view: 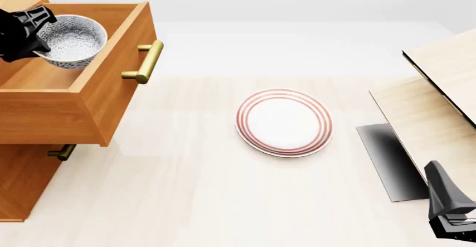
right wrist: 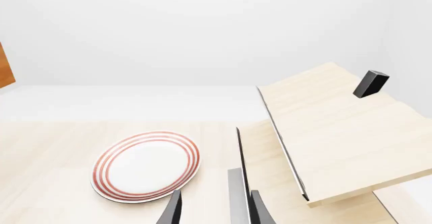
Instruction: Open the top drawer of the cabinet and put the bowl in it.
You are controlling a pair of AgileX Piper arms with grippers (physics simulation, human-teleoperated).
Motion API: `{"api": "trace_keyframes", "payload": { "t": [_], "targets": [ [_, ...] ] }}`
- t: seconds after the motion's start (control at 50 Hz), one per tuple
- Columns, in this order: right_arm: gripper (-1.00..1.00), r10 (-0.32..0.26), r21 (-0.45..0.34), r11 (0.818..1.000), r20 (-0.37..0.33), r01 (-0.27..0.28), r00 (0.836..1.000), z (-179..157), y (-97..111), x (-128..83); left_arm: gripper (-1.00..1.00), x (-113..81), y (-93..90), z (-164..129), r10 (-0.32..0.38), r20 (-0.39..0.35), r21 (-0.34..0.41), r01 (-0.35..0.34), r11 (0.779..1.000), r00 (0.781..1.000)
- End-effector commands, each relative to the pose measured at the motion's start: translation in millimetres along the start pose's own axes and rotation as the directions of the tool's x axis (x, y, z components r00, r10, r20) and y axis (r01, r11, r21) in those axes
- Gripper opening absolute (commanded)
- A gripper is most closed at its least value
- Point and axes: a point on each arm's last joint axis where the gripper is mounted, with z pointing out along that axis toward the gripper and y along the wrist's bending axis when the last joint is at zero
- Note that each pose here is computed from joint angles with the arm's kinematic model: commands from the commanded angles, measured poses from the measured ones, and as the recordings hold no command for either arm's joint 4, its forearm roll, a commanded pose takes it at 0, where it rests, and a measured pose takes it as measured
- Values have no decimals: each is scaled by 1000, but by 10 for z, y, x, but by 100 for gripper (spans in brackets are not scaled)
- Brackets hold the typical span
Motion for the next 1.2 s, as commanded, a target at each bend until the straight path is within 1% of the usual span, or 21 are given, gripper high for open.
{"api": "trace_keyframes", "payload": {
  "t": [0.02, 0.12, 0.2, 0.26, 0.28, 0.3, 0.34, 0.38, 0.4, 0.68, 0.88, 1.2],
  "targets": [
    [100, 0, 0, 1000, 0, 0, 1000, -1, 0, 2, -100, -7, 9, 59, -2, 2, 0, 2, 1000, 1000],
    [100, 0, 0, 1000, 0, 0, 1000, -1, 0, 2, -100, 12, 2, 86, -3, -6, 0, 3, 1000, 1000],
    [100, 0, 0, 1000, 1, 0, 1000, -2, 0, 2, -100, -18, 33, 67, -8, 2, -7, 8, 1000, 1000],
    [100, 0, 0, 1000, 1, 0, 1000, -1, 0, 2, -100, -12, 19, 64, -2, -2, -5, 2, 1000, 1000],
    [100, 0, 0, 1000, 0, 0, 1000, -1, 0, 2, 100, -14, 30, 62, -8, -1, -7, 8, 1000, 1000],
    [100, 1, 0, 1000, 1, -1, 1000, -1, 0, 2, 100, 6, 16, 79, -3, -11, -7, 3, 1000, 1000],
    [100, 0, 0, 1000, 1, 0, 1000, -1, 0, 2, 100, 11, -2, 68, -7, -8, 0, 7, 1000, 1000],
    [100, 0, 0, 1000, 1, 0, 1000, -1, 0, 2, 100, -7, 30, 69, -6, -8, -10, 6, 1000, 1000],
    [100, 0, 0, 1000, 0, 0, 1000, -1, 0, 2, 100, 9, 4, 59, -10, -7, -2, 10, 1000, 1000],
    [100, 0, 0, 1000, 0, 0, 1000, -1, 0, 2, 100, -72, -12, -47, 13, -1, -4, -13, 1000, 1000],
    [100, 0, 0, 1000, 1, 0, 1000, -1, 0, 2, 100, -76, -32, -135, 17, 1, 1, -17, 1000, 1000],
    [100, 0, 0, 1000, 1, 0, 1000, -1, 0, 2, 100, -79, -28, -405, 30, 16, 7, -30, 1000, 999]
  ]
}}
